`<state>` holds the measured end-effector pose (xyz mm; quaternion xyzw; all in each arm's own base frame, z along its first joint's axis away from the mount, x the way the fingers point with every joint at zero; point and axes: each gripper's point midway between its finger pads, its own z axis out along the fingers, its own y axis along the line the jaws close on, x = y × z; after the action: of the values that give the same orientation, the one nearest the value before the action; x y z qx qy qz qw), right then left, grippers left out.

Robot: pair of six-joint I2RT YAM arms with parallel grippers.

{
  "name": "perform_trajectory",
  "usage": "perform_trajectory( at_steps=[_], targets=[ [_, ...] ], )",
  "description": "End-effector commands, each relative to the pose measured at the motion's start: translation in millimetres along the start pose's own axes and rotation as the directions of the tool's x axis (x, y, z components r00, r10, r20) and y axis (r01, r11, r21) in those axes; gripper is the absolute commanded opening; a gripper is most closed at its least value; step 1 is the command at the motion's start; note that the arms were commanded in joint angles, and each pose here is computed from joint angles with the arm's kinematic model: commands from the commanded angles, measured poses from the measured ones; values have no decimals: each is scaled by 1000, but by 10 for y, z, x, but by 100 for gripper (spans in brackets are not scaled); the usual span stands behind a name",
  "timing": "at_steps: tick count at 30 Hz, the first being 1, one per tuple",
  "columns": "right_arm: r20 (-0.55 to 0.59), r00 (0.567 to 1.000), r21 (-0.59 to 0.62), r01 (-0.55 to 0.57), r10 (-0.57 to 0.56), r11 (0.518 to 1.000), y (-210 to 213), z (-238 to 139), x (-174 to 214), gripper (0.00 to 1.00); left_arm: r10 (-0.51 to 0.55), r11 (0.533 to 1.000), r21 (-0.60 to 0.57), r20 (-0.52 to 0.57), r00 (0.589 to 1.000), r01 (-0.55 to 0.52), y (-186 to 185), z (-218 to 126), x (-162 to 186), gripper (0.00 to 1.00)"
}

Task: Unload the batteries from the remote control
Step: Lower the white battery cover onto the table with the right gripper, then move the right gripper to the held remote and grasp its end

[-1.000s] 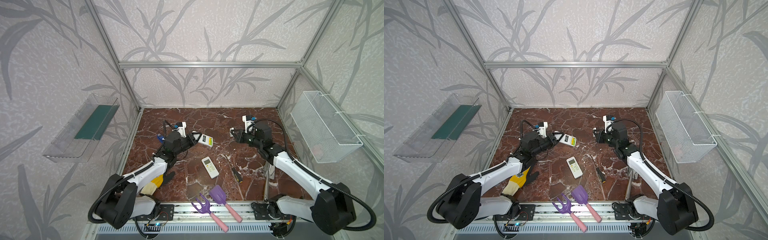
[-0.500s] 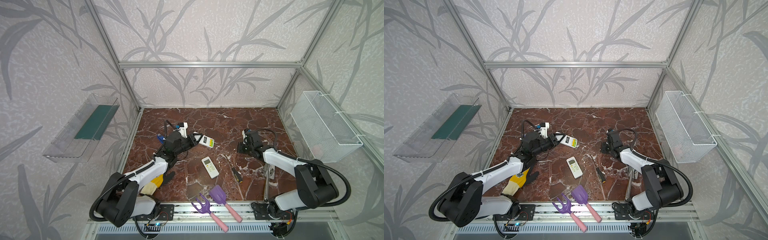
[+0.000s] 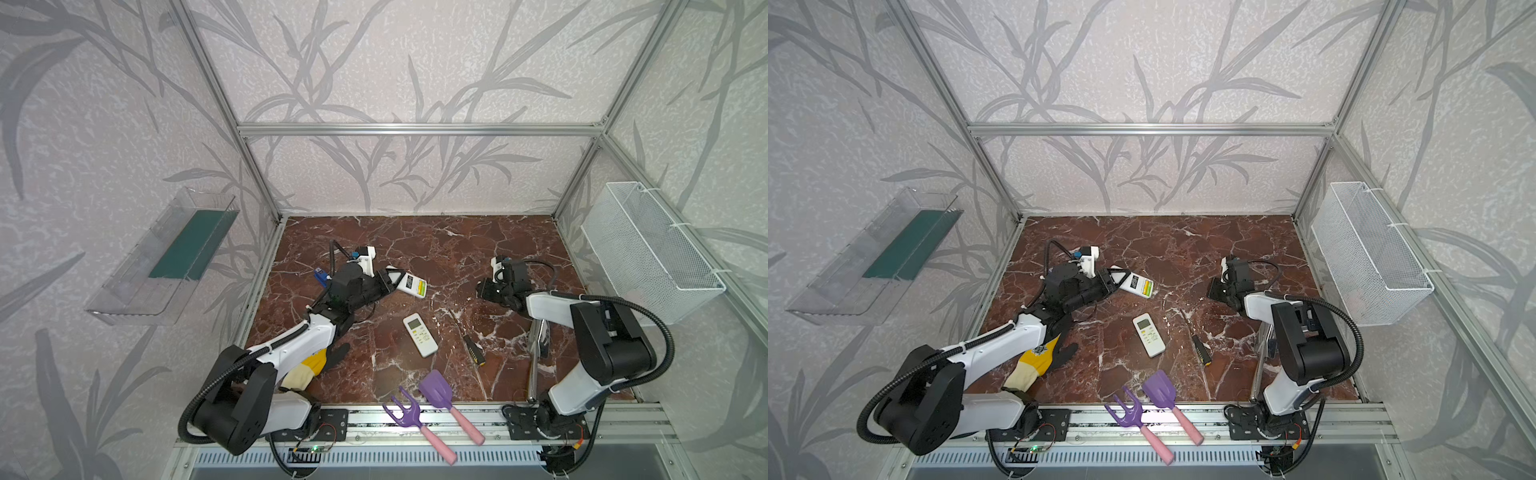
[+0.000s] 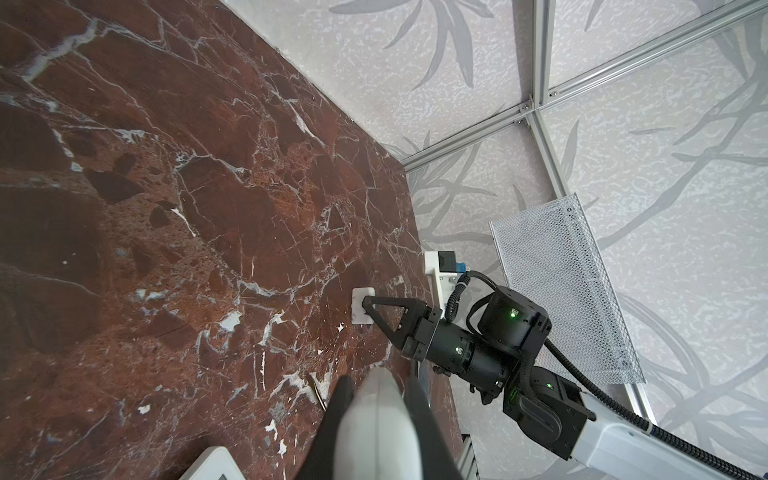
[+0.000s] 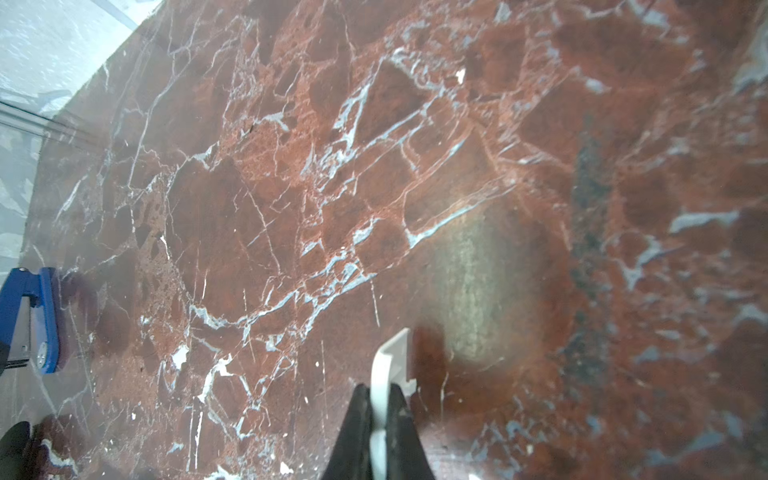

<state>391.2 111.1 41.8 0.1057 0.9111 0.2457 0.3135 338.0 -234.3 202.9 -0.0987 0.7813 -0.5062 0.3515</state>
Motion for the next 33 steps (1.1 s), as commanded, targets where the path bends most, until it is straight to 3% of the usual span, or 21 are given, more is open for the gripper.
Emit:
perform_trajectory(
  at_steps=[1,12,15,18,21,24,29,33],
  targets=[
    [-21,998,-60,-68,67,996,-58,41,66,22,38,999,29,23,999,-39,-123,-64,-69,0],
    [11,998,-24,-58,58,998,-79,-99,-35,78,44,999,29,20,999,-45,-128,-76,-60,0],
    [28,1000,-1,8,-8,1000,6,-230,-44,84,47,999,22,16,999,-48,-107,-76,-48,0],
    [63,984,-12,169,-168,985,277,-413,-51,85,57,998,18,4,998,-58,-95,-67,-27,0],
    [131,927,-105,365,-351,925,730,-618,-18,86,70,998,11,-17,997,-69,-73,-58,8,0],
    [196,843,-241,537,-501,809,1227,-832,130,86,83,996,19,-40,996,-82,-78,-50,48,0],
    [262,753,-385,655,-603,650,1781,-1107,410,86,121,992,56,-84,989,-117,-141,-50,121,0],
    [273,723,-426,682,-634,594,2081,-1195,589,86,160,986,63,-125,979,-153,-176,-57,173,0]
  ],
)
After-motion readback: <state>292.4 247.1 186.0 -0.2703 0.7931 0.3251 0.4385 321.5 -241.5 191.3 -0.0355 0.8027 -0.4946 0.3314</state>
